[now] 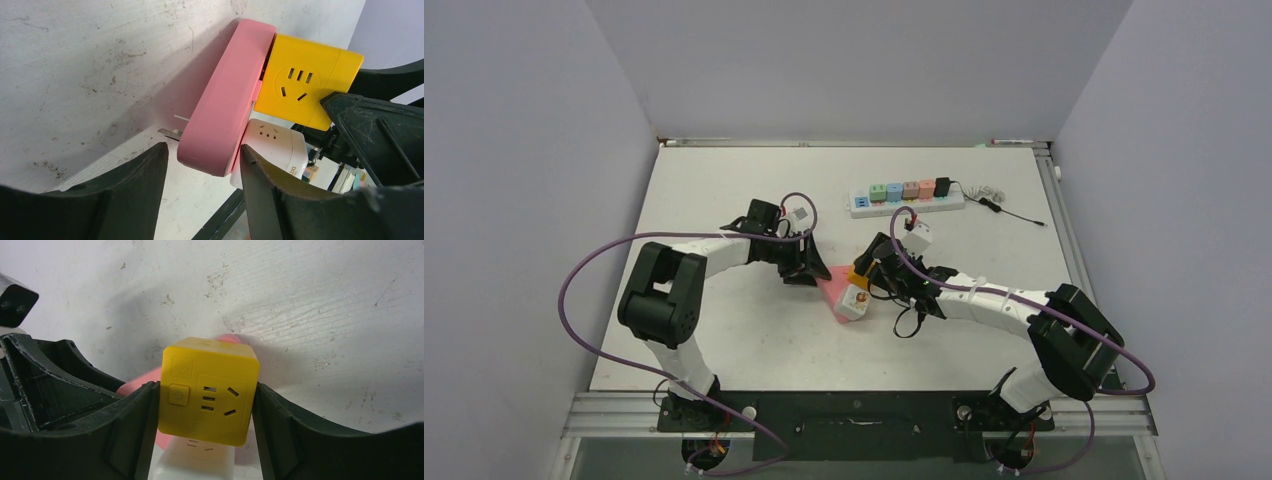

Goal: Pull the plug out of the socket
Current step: Remove the plug from the socket.

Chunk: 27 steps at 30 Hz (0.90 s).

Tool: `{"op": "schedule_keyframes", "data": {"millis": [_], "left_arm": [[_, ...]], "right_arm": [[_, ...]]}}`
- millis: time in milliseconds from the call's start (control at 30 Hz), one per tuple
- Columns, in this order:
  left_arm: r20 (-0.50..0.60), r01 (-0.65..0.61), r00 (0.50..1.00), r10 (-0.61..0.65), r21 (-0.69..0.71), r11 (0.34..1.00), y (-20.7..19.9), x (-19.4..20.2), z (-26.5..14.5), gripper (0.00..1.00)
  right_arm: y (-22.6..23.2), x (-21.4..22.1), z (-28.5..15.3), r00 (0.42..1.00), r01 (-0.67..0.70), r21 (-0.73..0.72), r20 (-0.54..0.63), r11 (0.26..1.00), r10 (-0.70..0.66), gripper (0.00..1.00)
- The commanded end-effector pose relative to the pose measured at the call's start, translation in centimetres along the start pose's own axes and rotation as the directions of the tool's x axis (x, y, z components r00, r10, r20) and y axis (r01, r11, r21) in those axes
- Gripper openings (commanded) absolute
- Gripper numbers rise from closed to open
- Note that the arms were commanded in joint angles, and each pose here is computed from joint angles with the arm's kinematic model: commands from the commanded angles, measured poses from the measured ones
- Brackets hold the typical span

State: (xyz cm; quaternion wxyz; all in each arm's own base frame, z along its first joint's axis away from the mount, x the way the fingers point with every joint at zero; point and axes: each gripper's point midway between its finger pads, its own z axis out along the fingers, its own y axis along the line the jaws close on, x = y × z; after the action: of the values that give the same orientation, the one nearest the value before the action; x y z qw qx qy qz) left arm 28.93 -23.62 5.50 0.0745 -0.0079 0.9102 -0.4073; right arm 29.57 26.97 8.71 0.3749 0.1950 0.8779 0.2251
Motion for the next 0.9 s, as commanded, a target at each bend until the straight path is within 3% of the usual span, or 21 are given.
{"op": "schedule_keyframes", "data": {"millis": [0,333,667,867], "left_arm": [[0.02,-0.042,0.999,0.041,0.042,0.998,-1.3,-1.1,0.2,0.49],[0.007,-0.054,0.999,0.054,0.053,0.997,-1.7,-0.9,0.5,0.3],[-0.004,-0.062,0.998,0.062,0.049,0.997,-1.8,-0.7,0.8,0.0],[-0.007,-0.07,0.997,0.07,0.032,0.997,-1.7,-0.5,0.9,0.0]], "right_arm": [[1.5,-1.4,0.1,0.998,-0.028,-0.047,0.048,0.999,0.031,0.05],[1.8,-1.0,0.5,0.999,-0.017,-0.037,0.042,0.999,0.019,0.05],[2.2,-0.9,-0.1,0.996,0.055,0.026,0.071,0.998,-0.057,0.05],[3.4,-0.7,-0.7,0.985,0.128,0.07,0.104,0.989,-0.135,0.05]]}}
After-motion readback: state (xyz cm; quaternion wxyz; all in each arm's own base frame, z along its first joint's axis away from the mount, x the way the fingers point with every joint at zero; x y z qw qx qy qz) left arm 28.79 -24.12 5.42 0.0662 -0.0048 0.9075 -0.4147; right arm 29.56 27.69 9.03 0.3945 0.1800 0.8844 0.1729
